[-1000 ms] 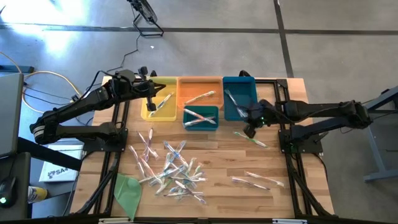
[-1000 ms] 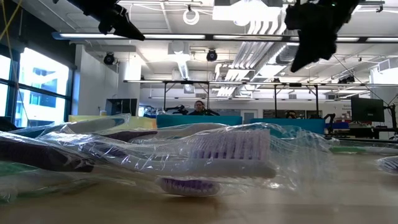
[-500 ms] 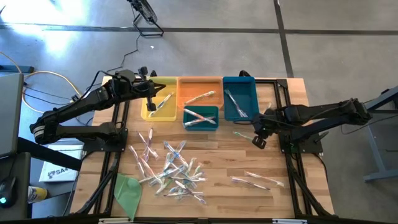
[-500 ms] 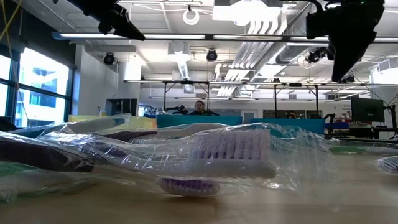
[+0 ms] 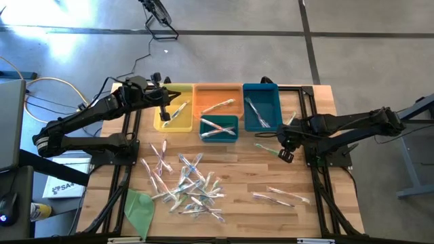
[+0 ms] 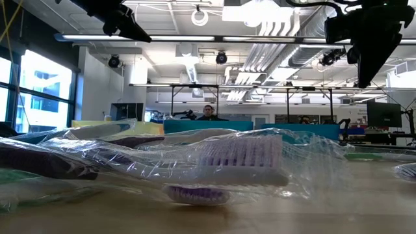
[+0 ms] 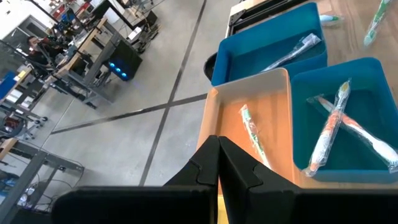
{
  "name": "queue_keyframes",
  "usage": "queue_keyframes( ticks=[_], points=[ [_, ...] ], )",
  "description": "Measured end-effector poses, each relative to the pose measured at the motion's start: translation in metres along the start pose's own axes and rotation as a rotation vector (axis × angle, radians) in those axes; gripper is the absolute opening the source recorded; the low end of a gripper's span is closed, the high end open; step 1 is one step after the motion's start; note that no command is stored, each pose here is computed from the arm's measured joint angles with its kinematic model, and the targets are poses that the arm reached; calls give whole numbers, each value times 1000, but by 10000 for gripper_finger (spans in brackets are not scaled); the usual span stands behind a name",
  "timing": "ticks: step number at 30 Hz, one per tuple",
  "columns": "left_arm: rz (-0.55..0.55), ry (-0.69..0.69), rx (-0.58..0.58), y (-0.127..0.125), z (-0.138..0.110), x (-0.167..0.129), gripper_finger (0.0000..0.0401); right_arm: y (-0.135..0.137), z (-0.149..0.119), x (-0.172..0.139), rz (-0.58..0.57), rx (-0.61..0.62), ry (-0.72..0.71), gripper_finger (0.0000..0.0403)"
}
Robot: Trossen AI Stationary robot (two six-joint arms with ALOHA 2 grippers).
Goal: Pick & Place Toothbrushes
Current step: Put the green toothbrush into the orange bin
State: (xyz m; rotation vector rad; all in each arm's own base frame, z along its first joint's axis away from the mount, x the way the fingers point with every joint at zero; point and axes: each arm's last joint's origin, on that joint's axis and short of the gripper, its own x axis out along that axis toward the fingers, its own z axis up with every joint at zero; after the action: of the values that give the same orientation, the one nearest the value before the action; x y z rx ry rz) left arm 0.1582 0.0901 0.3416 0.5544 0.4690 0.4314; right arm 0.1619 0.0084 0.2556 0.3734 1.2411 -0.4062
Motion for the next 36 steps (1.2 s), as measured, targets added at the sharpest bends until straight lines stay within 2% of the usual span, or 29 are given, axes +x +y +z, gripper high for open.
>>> queue_keyframes(
  ticks=[8, 17, 20, 29, 36],
  points=[
    [0, 0, 0, 0, 0, 0, 0, -1, -2, 1, -25, -18, 23, 16],
    [0, 0, 0, 0, 0, 0, 0, -1, -1, 1, -13, -5, 23, 128],
    [0, 0, 0, 0, 0, 0, 0, -1, -1, 1, -20, -4, 18, 149],
    [0, 0, -1, 0, 0, 0, 0, -1, -10, 33, 26, 4, 31, 155],
    [0, 0, -2, 0, 0, 0, 0, -5, -21, 53, 14, 1, 60, 155]
  ],
)
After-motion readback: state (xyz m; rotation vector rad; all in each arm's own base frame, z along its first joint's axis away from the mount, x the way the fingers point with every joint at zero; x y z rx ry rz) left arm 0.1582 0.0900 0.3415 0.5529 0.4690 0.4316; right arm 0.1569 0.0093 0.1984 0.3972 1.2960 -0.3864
